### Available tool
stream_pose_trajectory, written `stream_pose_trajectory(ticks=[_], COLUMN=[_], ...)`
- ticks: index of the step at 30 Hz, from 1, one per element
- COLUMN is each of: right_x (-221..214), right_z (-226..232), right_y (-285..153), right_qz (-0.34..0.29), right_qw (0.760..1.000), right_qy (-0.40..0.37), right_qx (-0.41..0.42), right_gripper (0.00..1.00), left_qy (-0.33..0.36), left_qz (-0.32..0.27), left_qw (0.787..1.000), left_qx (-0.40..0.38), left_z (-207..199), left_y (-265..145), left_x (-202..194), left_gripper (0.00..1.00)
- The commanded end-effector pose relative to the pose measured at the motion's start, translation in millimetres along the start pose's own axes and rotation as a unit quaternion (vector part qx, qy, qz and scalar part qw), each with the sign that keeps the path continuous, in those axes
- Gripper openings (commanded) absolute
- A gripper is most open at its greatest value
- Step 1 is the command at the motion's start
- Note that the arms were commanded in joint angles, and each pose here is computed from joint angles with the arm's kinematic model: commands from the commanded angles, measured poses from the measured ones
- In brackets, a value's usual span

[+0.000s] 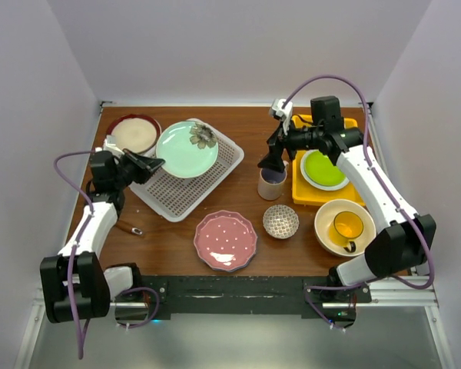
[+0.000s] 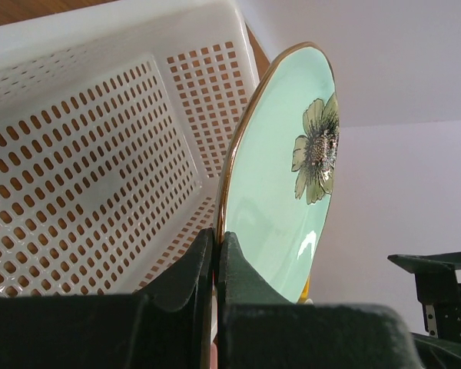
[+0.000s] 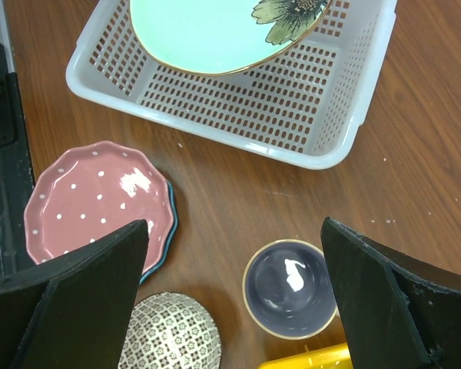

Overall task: Place the mixed dishes into the plastic bin
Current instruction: Place the plate in the plastic bin.

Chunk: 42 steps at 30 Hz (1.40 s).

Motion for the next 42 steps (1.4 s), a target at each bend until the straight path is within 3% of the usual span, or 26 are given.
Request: stream_pose_trajectory(ticks=[1,42], right_x=[13,6], right_z=[4,8], right_y=[-12,-12], right_qz=[-0.018,-0.017], right_qw=[1.000,1.000], right_qy=[-0.012,-0.002], right_qx=[-0.014,-0.011], right_gripper=[0.98,0.98], left_qy=[0.034,0.038], left_qz=[-0.014,-0.014], left_qw=[0.996,0.998], left_qx=[-0.078,-0.044], left_z=[-42,-26], left_y=[-8,9], left_x=[0,-18], left_gripper=[0.00,0.00])
Point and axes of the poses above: each gripper's point midway between its finger pads, its own y axis out along the fingers, its own z axis along the line the jaws close on, x = y × z, the point moved 3 cm from there along -y, back along the fingers, and after that the axes turned 11 degrees about -y, right-handed, at the moved point
